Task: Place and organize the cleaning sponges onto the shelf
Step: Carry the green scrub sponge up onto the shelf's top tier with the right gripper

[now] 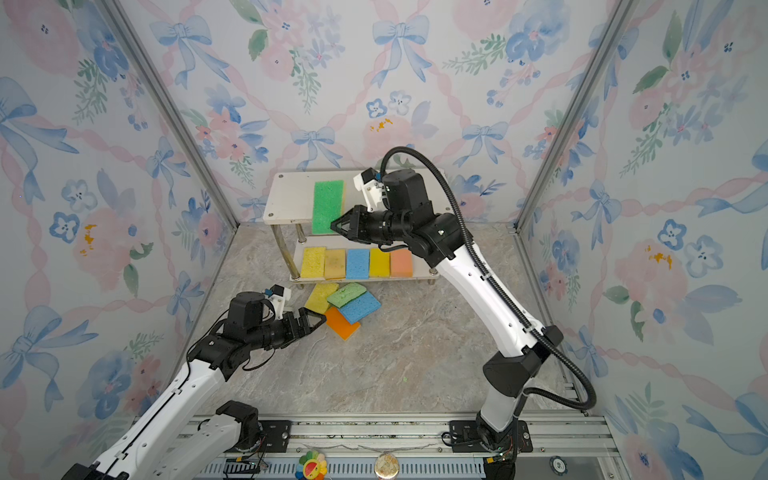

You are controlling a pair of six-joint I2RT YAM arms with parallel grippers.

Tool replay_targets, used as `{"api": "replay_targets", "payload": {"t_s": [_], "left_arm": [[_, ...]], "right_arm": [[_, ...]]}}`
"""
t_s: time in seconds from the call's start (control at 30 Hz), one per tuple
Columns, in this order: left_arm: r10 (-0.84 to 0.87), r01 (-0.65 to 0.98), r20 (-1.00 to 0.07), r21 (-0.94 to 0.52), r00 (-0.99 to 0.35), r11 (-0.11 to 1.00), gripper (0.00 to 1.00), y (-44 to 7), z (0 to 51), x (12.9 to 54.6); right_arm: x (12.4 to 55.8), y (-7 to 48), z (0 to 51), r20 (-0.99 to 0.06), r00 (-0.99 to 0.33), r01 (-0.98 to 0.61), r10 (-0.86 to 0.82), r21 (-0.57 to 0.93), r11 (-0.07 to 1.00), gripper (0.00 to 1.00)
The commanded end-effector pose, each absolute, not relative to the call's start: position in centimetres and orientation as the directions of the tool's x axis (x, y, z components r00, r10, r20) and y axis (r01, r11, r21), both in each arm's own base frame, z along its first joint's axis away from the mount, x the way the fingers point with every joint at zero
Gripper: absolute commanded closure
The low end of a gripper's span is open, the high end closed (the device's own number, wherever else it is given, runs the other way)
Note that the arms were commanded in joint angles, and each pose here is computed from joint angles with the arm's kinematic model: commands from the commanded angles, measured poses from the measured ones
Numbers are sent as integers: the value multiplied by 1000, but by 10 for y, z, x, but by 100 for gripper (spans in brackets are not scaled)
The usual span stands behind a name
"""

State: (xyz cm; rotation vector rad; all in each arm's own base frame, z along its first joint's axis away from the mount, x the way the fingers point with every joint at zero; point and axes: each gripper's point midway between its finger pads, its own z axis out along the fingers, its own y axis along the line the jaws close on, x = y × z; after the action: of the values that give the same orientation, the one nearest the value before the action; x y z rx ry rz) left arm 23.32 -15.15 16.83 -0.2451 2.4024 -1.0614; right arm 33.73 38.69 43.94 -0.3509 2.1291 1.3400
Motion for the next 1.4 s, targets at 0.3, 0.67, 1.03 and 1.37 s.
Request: {"api": "replay_targets", "payload": {"t_s": [0.3,0.67,1.03,1.37], "left_arm": [[-375,44,-352,-776,-858,630,2,-153,170,215],[-413,87,-410,-788,-814,610,2,-153,214,228],[-567,180,-666,-710,-484,680,12,-108,362,260],[-607,180,-669,-722,-429,668,15,-102,425,299]], "right_arm": [[401,454,427,-495,-853,-440,168,853,279,85],[420,460,416,-436,-873,-377,219,888,263,46],[408,417,386,-426,-876,-276,225,827,490,37],[399,407,398,-452,-869,-313,201,817,484,31]]}}
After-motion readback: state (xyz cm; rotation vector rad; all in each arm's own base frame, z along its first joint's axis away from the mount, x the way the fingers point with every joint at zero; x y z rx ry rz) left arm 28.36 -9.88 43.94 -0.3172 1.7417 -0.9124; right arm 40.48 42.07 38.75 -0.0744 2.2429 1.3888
